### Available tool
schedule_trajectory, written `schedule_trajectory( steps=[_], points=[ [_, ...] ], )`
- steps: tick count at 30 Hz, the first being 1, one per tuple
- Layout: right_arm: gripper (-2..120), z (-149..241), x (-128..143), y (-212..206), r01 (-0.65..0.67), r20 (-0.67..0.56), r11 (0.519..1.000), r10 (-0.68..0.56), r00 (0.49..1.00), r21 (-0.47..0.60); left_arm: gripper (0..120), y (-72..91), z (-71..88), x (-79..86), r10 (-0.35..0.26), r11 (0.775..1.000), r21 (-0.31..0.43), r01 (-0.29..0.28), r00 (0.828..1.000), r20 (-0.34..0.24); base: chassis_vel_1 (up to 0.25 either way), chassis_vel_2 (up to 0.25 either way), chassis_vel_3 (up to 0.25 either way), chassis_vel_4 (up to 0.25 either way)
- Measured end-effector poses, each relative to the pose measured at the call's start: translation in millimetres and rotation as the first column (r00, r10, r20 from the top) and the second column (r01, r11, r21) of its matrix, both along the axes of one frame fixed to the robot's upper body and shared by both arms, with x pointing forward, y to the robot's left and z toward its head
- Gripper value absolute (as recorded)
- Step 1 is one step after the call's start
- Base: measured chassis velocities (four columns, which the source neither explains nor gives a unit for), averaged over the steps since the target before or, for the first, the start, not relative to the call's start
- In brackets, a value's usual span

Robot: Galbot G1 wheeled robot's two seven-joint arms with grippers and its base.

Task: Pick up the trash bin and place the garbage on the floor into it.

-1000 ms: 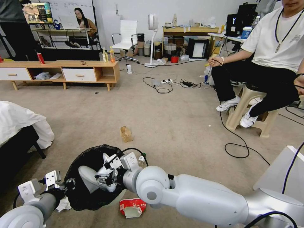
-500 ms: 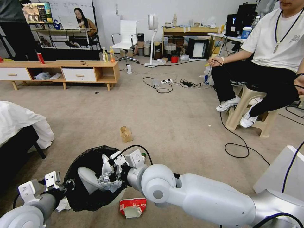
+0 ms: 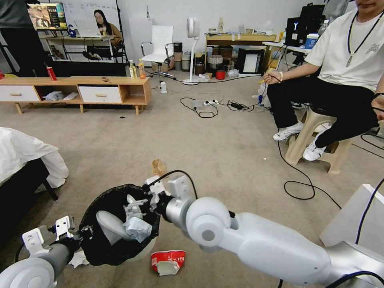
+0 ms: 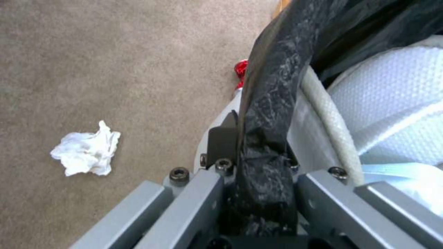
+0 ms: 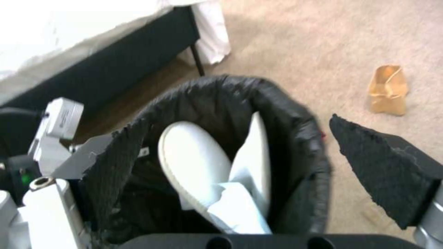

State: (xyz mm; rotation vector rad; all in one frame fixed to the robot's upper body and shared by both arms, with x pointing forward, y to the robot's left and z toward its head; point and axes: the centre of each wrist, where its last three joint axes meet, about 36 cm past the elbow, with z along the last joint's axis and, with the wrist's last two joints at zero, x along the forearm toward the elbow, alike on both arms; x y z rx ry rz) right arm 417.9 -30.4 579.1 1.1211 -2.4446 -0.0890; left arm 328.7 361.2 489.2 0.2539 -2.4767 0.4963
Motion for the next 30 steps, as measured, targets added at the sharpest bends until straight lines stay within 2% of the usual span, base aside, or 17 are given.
schedule_trajectory(
  steps=[3,8,12,14,15,21,26,30],
  points=[
    [100,4.8,2.4,-11.6,0.023,0.011,1.0,-0.023,1.0,0.021,2,0.6,-0.1,1.0,0.001,1.0,-0.001,-0.001,1.0,0.001,0.0,0.0,0.0,0.0],
    [100,18.6,6.7,-54.1,0.106,0.052,0.993,-0.108,0.993,0.042,2,1.7,0.9,3.3,0.001,1.0,-0.003,-0.001,1.0,0.006,0.0,0.0,0.0,0.0],
    [100,13.9,7.0,-80.9,0.166,0.055,0.986,-0.167,0.984,0.031,2,2.2,1.8,3.8,-0.001,1.0,-0.004,0.001,1.0,0.007,0.0,0.0,0.0,0.0],
    [100,1.7,5.8,-113.3,0.243,0.055,0.97,-0.242,0.969,-0.002,2,3.7,3.2,4.1,-0.003,1.0,0.0,0.003,1.0,0.008,0.0,0.0,0.0,0.0],
    [100,1.7,5.8,-113.3,0.243,0.055,0.97,-0.242,0.969,-0.002,2,3.7,3.2,4.1,-0.003,1.0,0.0,0.003,1.0,0.008,0.0,0.0,0.0,0.0],
    [100,-25.1,-5.4,-186.2,0.367,0.16,0.919,-0.344,0.925,-0.147,2,3.7,3.4,5.3,-0.006,1.0,-0.001,0.006,1.0,0.008,0.0,0.0,0.0,0.0],
    [100,-46.3,-21.5,-219.0,0.384,0.202,0.888,-0.339,0.919,-0.252,2,4.0,2.4,6.5,-0.007,1.0,-0.001,0.007,1.0,0.006,0.0,0.0,0.0,0.0],
    [100,-69.2,-37.0,-238.1,0.34,0.214,0.871,-0.279,0.936,-0.355,2,3.6,2.3,6.8,-0.009,1.0,-0.001,0.009,1.0,0.006,0.0,0.0,0.0,0.0]
  ],
)
